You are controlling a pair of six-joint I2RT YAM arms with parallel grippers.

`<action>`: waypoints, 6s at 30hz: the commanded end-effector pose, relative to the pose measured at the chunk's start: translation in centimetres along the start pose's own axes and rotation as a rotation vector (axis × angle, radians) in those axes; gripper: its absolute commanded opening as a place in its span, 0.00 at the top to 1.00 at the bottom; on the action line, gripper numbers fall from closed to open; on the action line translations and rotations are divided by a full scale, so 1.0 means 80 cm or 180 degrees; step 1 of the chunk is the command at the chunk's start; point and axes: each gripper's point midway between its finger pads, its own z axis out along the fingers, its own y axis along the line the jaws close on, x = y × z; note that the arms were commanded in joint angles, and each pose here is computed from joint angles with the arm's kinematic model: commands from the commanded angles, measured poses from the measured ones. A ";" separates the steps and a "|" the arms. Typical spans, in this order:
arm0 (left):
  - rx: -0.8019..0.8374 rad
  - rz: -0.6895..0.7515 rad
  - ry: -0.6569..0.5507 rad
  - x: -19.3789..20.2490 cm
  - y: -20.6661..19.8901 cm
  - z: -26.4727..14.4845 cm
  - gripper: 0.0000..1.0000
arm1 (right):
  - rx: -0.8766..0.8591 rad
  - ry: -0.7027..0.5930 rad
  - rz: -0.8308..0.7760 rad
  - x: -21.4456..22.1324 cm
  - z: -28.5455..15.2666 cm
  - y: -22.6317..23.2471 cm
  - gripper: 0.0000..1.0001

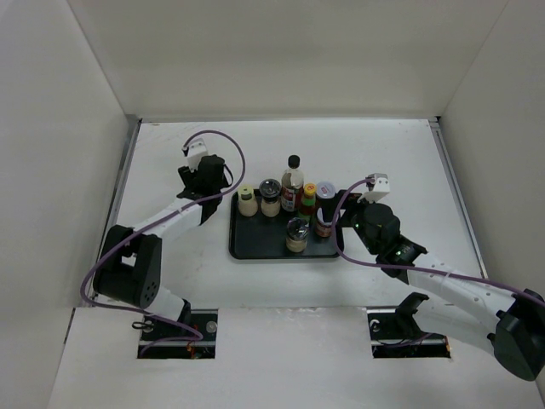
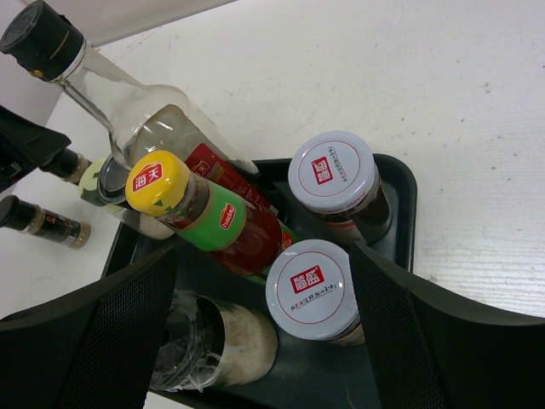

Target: Organize the condiment bottles

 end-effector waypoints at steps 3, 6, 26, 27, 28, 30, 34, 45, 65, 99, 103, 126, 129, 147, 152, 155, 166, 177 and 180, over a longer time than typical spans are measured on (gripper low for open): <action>0.0072 -0.0052 -0.0091 -0.019 -0.014 0.007 0.44 | -0.0085 -0.0160 0.0055 -0.017 0.000 0.009 0.15; 0.0080 -0.0063 -0.0074 -0.015 -0.015 0.010 0.48 | -0.0092 -0.0183 0.0047 -0.019 -0.002 0.010 0.15; 0.0517 -0.0264 -0.0684 -0.114 -0.040 -0.085 0.69 | -0.0086 -0.0182 0.0060 -0.019 -0.001 0.010 0.15; 0.0548 -0.0245 -0.0694 -0.116 -0.041 -0.095 0.69 | -0.0084 -0.0178 0.0059 -0.018 0.000 0.010 0.15; 0.0590 -0.0215 -0.0684 -0.114 -0.042 -0.105 0.69 | -0.0077 -0.0166 0.0054 -0.017 0.000 0.009 0.15; 0.0673 -0.0150 -0.0662 -0.107 -0.042 -0.125 0.69 | -0.0086 -0.0192 0.0059 -0.019 -0.002 0.010 0.15; 0.0774 -0.0042 -0.0579 -0.090 -0.027 -0.167 0.69 | -0.0073 -0.0198 0.0072 -0.020 -0.002 0.007 0.15; 0.1363 0.0040 -0.0138 0.004 -0.054 -0.234 0.69 | 0.0012 -0.0235 0.0083 -0.022 0.000 0.000 0.15; 0.1744 0.0431 -0.0082 0.093 -0.180 -0.206 0.69 | 0.0113 -0.0399 0.0146 -0.034 -0.007 -0.013 0.14; 0.0403 -0.0372 -0.0530 -0.028 0.004 -0.135 0.25 | 0.0081 -0.0367 0.0138 -0.032 -0.006 -0.009 0.14; 0.0142 -0.0355 -0.0445 -0.017 0.035 -0.111 0.25 | 0.0086 -0.0369 0.0129 -0.032 -0.005 -0.009 0.14; -0.0271 -0.0393 -0.0215 0.026 0.076 -0.044 0.46 | 0.0071 -0.0298 0.0105 -0.025 0.000 -0.007 0.13; -0.0287 -0.0382 -0.0201 0.029 0.079 -0.043 0.55 | 0.0063 -0.0310 0.0120 -0.026 -0.001 -0.007 0.13; 0.0735 -0.0162 -0.0358 -0.020 -0.010 -0.169 0.73 | 0.0073 -0.0352 0.0124 -0.030 -0.004 -0.008 0.13; 0.1085 -0.0133 -0.0170 0.009 -0.042 -0.205 0.73 | 0.0087 -0.0348 0.0116 -0.030 -0.003 -0.009 0.13; 0.1188 -0.0115 -0.0101 0.030 -0.069 -0.205 0.73 | 0.0107 -0.0323 0.0109 -0.027 -0.001 -0.010 0.13; 0.1216 0.0131 0.0011 0.080 -0.119 -0.178 0.72 | 0.0094 -0.0347 0.0109 -0.029 -0.004 -0.010 0.14; 0.1219 0.0158 0.0013 0.092 -0.114 -0.180 0.40 | 0.0087 -0.0358 0.0115 -0.031 -0.005 -0.009 0.11; 0.1299 0.0114 -0.0081 0.072 -0.117 -0.190 0.29 | 0.0093 -0.0347 0.0114 -0.030 -0.005 -0.010 0.09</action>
